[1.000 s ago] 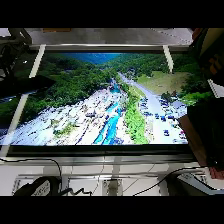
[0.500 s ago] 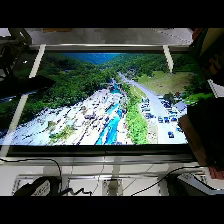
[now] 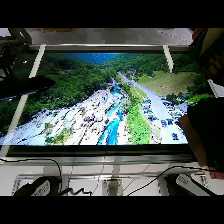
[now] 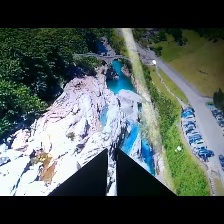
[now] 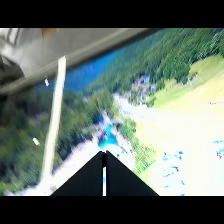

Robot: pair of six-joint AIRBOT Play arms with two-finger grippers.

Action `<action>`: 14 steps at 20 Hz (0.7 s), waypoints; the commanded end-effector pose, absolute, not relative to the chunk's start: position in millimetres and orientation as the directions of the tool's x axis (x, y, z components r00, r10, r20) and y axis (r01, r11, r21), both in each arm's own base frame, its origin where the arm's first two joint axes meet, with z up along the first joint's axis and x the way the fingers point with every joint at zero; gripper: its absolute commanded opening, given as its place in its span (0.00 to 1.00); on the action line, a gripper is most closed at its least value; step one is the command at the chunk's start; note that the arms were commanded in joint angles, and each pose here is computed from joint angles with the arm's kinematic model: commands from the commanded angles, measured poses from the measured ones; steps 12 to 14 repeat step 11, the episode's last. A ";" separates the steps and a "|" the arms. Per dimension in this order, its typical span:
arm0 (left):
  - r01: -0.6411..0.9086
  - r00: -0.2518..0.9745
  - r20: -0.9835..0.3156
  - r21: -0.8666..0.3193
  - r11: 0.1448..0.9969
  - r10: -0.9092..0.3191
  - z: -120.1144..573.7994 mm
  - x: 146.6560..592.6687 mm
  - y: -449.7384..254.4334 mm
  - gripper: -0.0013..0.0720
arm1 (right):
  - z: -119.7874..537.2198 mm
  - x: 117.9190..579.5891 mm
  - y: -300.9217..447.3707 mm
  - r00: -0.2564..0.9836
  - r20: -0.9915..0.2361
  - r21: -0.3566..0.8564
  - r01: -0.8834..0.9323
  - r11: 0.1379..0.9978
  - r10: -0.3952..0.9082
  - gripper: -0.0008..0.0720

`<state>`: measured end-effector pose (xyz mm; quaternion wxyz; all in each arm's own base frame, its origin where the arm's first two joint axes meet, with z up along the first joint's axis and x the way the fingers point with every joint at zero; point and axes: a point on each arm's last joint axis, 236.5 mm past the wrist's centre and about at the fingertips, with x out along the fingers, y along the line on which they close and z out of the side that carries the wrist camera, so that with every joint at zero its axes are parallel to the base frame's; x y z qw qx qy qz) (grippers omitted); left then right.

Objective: Fold the clothes and pants, and hang the long-sleeved shirts on hangers.

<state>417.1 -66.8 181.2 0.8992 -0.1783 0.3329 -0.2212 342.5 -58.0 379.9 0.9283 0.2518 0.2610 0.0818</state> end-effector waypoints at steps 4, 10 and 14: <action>0.278 0.681 -0.520 -0.468 0.839 -0.516 181.0 417.1 -66.4 0.10 | 356.5 380.4 26.1 0.816 -0.545 0.095 -0.167 0.981 0.192 0.04; 0.278 0.681 -0.520 -0.468 0.839 -0.516 181.2 417.1 -66.5 0.10 | 304.1 407.1 140.8 0.741 -0.606 0.000 -0.364 0.932 0.289 0.04; 0.278 0.681 -0.520 -0.468 0.839 -0.516 181.0 417.1 -66.4 0.10 | 278.7 410.2 155.4 0.697 -0.653 0.016 -0.379 0.925 0.296 0.04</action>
